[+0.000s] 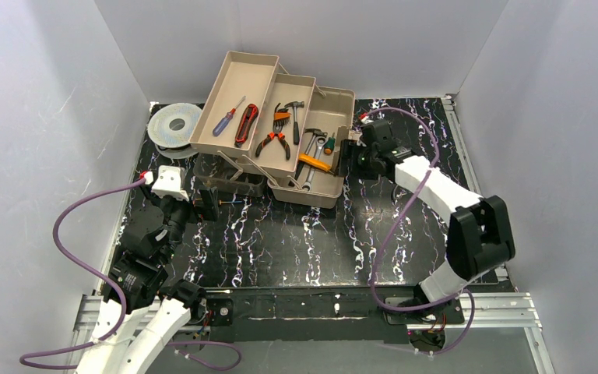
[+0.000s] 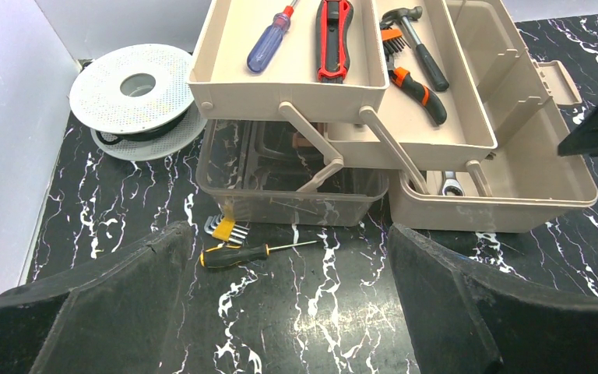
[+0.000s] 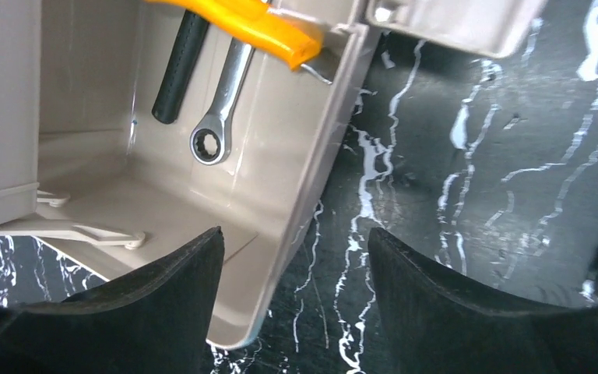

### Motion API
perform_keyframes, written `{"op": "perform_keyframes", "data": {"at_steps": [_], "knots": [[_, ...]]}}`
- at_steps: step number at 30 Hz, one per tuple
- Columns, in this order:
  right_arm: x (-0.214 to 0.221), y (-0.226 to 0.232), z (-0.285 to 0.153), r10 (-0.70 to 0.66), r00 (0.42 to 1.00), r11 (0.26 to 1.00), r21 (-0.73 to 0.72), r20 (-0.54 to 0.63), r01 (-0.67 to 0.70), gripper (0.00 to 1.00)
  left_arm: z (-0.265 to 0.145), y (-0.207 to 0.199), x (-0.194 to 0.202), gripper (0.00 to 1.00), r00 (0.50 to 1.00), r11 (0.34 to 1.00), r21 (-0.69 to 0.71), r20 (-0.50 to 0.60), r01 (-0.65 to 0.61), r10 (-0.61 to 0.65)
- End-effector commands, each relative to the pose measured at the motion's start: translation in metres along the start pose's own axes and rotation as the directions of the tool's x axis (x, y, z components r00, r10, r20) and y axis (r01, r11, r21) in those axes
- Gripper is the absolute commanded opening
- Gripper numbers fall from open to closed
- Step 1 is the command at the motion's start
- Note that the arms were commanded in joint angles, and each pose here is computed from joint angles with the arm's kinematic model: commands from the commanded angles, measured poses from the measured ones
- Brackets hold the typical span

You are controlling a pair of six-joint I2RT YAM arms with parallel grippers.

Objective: Pack the tool kit

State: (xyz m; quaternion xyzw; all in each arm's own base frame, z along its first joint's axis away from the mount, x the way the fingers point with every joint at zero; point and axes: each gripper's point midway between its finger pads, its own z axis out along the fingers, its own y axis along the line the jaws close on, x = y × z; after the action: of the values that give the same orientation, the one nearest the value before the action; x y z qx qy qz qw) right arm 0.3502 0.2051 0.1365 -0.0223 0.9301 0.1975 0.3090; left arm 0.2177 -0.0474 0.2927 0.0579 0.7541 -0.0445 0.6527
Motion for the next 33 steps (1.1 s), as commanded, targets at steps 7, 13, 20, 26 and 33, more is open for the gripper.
{"op": "perform_keyframes", "data": {"at_steps": [7, 13, 20, 26, 33], "knots": [[0.005, -0.007, 0.025, 0.068, 0.997, 0.998, 0.015, -0.023, -0.067, 0.17, 0.005, 0.003, 0.007, 0.98, 0.999, 1.000, -0.022, -0.029, -0.020, 0.019], [-0.006, -0.056, 0.003, 0.174, 0.983, 0.982, 0.058, 0.060, -0.178, 0.01, 0.007, 0.001, 0.008, 0.98, 0.999, 1.000, -0.015, -0.042, -0.025, 0.025], [-0.012, -0.067, -0.009, 0.198, 0.976, 0.978, 0.044, 0.085, -0.203, 0.15, 0.009, 0.001, 0.010, 0.98, 0.998, 0.999, -0.021, -0.050, -0.028, 0.027], [-0.027, -0.086, -0.039, 0.151, 0.973, 0.973, 0.150, 0.177, -0.178, 0.64, 0.009, 0.001, 0.010, 0.98, 0.999, 0.999, -0.022, -0.049, -0.025, 0.023], [-0.036, -0.163, -0.079, 0.277, 0.893, 0.867, 0.307, 0.355, -0.391, 0.70, 0.012, -0.003, 0.011, 0.98, 0.998, 1.000, -0.002, -0.060, -0.019, 0.019]]}}
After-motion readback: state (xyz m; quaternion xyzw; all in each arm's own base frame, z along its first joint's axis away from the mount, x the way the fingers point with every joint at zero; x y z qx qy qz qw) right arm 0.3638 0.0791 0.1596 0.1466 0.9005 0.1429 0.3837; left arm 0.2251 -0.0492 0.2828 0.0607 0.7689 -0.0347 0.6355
